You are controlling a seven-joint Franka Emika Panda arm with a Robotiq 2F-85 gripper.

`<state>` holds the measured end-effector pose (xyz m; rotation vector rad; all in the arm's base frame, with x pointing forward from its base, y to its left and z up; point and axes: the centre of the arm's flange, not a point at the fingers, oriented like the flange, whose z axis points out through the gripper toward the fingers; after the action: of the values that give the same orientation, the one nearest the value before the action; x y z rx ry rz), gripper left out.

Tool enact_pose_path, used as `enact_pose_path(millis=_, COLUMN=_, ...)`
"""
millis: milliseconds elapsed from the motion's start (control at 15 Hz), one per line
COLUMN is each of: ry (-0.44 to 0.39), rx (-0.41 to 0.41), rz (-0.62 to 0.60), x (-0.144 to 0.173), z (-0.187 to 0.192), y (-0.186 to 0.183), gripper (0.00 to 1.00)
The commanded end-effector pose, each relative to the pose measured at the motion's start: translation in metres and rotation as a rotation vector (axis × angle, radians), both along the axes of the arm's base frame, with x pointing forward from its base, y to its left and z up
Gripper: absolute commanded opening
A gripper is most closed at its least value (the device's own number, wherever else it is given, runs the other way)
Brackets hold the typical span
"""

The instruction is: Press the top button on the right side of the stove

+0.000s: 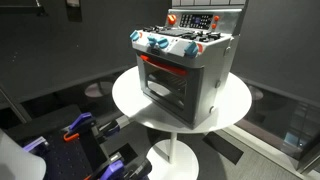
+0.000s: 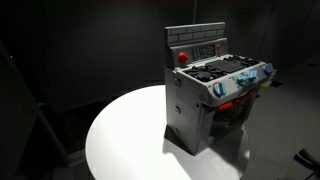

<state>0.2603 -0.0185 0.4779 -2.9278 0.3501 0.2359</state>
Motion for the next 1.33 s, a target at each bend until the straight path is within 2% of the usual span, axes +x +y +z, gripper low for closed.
enact_pose_path(millis=0, ry=0.0, rx=0.0, rz=0.0, x=0.0, z=0.0, y=0.0, gripper=1.0)
enact_pose_path(millis=267, ry=0.0, rx=0.0, rz=0.0, x=0.0, z=0.0, y=0.0, gripper=1.0)
enact_pose_path(millis=467, ry=-0.03, rx=-0.023, rz=-0.005, x=0.009, z=0.009, y=-0.001, gripper=1.0)
enact_pose_path(millis=800, ry=-0.115, rx=-0.054, rz=-0.037, x=0.042, z=0.027, y=-0.008, gripper=1.0)
enact_pose_path(millis=1267, ry=-0.225, rx=-0.12, rz=-0.072, x=0.106, z=0.045, y=-0.017, gripper=1.0)
